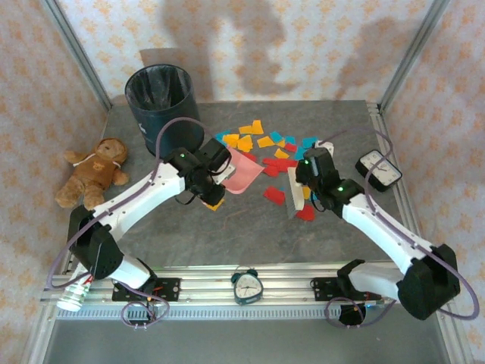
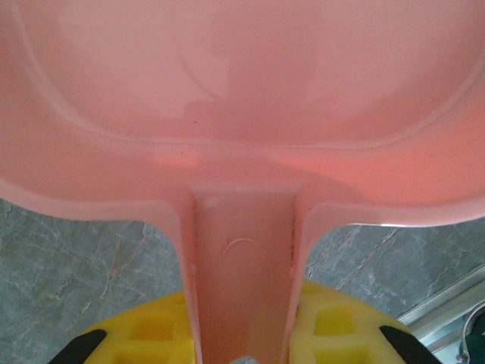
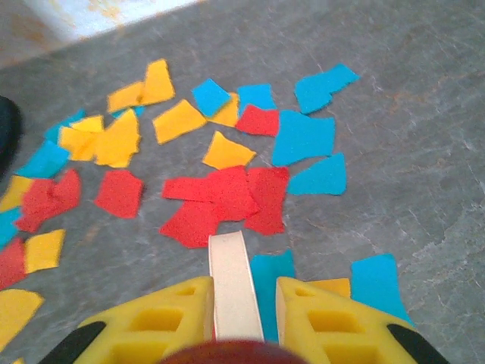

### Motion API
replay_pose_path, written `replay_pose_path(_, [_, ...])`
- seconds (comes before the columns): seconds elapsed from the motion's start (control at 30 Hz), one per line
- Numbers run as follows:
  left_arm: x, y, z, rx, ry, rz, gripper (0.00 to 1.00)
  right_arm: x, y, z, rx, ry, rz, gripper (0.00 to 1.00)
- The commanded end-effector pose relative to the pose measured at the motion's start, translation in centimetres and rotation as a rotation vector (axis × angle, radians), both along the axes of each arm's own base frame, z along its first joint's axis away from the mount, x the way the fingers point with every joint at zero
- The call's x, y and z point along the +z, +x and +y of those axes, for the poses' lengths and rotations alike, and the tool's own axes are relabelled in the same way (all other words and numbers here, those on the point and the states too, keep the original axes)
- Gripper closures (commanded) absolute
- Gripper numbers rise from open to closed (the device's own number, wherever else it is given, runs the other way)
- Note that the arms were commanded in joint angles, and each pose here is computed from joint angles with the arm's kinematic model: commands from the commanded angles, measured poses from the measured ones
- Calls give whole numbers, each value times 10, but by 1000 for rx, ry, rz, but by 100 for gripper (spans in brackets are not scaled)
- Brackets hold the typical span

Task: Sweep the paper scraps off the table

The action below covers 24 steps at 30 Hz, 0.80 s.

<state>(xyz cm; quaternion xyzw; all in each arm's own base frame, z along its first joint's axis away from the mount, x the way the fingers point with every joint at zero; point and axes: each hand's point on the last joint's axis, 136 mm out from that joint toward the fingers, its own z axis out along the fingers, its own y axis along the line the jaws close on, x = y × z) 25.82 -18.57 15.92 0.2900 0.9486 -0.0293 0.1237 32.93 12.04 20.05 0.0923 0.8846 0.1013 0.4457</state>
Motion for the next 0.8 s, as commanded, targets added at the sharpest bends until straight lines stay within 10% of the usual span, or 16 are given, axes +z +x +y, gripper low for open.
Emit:
replay_pose_path(0.0, [-3, -7, 7, -46, 81, 21, 100, 35, -6, -1, 22, 41, -95, 100])
replay_pose_path(0.77, [-60, -45, -13, -253, 256, 283, 100, 31, -38, -107, -303, -480, -39, 100])
